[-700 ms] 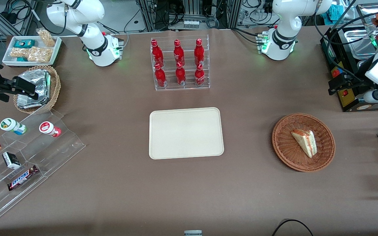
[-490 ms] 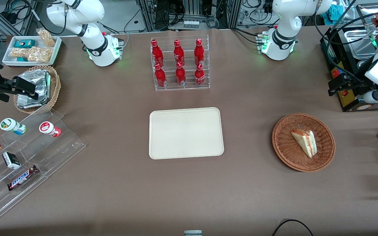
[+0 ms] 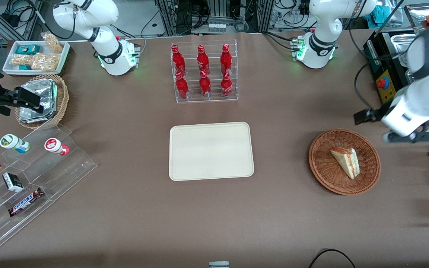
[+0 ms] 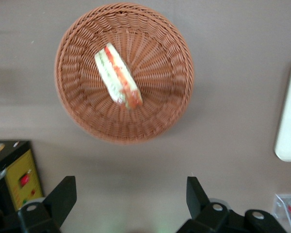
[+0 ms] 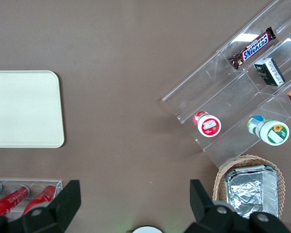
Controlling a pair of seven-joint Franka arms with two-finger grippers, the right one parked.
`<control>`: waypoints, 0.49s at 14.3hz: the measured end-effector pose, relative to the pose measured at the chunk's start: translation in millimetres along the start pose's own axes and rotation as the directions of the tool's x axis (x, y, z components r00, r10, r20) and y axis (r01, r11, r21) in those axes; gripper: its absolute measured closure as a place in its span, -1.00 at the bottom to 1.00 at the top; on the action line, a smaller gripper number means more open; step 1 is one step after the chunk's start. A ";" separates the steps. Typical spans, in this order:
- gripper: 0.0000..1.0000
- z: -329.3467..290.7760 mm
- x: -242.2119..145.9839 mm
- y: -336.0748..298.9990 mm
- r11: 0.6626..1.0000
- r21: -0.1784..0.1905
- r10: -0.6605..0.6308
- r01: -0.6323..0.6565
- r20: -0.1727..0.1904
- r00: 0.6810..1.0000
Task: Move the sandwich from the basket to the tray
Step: 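Move the left gripper over the sandwich in the wicker basket, then lower the left gripper and close it on the wrapped sandwich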
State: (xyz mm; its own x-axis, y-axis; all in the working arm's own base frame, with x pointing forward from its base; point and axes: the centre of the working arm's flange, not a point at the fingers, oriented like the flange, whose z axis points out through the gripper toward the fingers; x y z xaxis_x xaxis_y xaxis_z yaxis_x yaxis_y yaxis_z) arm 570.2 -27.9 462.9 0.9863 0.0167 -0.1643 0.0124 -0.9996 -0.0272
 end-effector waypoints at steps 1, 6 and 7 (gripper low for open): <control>-1.00 25.6 4.8 -0.1 1.000 -0.001 0.000 0.000 -0.015 1.000; -1.00 125.5 6.2 -29.4 0.998 -0.021 -0.055 0.053 -0.110 0.992; -1.00 137.0 5.3 -36.2 0.996 -0.028 -0.083 0.080 -0.116 0.990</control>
State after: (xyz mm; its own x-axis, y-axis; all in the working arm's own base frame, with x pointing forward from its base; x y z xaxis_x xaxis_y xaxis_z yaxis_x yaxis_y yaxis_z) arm 552.4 11.8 328.0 0.9943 0.0967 -0.0457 0.0962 -0.9953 -0.0131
